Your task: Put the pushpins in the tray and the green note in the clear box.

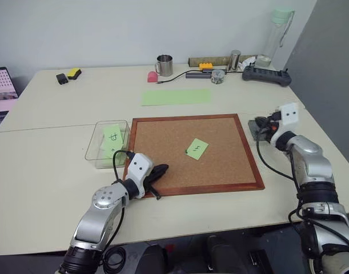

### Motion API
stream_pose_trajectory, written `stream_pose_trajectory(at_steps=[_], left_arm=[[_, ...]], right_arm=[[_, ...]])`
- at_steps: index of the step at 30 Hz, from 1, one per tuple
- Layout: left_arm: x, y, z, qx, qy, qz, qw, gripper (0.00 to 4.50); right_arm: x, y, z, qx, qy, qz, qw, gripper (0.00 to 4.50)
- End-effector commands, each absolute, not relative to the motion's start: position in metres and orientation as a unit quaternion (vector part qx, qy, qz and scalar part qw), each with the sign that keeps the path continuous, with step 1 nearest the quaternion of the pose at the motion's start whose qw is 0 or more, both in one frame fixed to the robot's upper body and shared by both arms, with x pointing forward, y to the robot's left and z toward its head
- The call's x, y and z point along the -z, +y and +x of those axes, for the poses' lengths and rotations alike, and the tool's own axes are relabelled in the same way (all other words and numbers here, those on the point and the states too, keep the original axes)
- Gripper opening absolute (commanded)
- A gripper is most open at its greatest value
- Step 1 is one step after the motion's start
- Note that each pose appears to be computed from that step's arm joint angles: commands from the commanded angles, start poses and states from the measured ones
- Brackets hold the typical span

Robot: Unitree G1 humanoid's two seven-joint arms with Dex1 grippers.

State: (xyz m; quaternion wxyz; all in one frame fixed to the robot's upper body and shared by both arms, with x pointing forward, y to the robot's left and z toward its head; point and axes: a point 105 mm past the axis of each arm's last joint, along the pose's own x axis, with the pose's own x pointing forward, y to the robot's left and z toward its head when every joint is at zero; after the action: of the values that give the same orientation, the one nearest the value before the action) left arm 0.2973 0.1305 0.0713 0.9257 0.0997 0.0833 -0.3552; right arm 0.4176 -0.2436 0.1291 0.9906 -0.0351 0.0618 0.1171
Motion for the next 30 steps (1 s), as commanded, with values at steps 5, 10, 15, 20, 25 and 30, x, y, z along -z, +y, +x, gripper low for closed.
stream_pose_trajectory(at_steps=[5,10,15,20,25,30], left_arm=[[-0.050,0.139,0.292,0.352,0.127,0.102,0.922,0.00],[-0.049,0.140,0.291,0.349,0.128,0.102,0.923,0.00],[-0.048,0.140,0.290,0.348,0.129,0.101,0.923,0.00],[-0.048,0.139,0.291,0.349,0.128,0.100,0.923,0.00],[-0.049,0.138,0.292,0.349,0.127,0.101,0.923,0.00],[-0.049,0.138,0.292,0.350,0.127,0.100,0.923,0.00]], right_arm=[[-0.139,-0.257,0.431,-0.085,0.039,-0.006,0.996,0.51],[-0.141,-0.259,0.432,-0.090,0.034,-0.019,0.995,1.57],[-0.147,-0.264,0.432,-0.086,0.020,-0.036,0.995,2.62],[-0.167,-0.223,0.426,-0.185,-0.031,-0.040,0.981,3.23],[-0.160,-0.156,0.398,-0.331,-0.035,-0.046,0.942,3.23],[-0.146,-0.096,0.365,-0.431,-0.021,-0.053,0.901,3.23]])
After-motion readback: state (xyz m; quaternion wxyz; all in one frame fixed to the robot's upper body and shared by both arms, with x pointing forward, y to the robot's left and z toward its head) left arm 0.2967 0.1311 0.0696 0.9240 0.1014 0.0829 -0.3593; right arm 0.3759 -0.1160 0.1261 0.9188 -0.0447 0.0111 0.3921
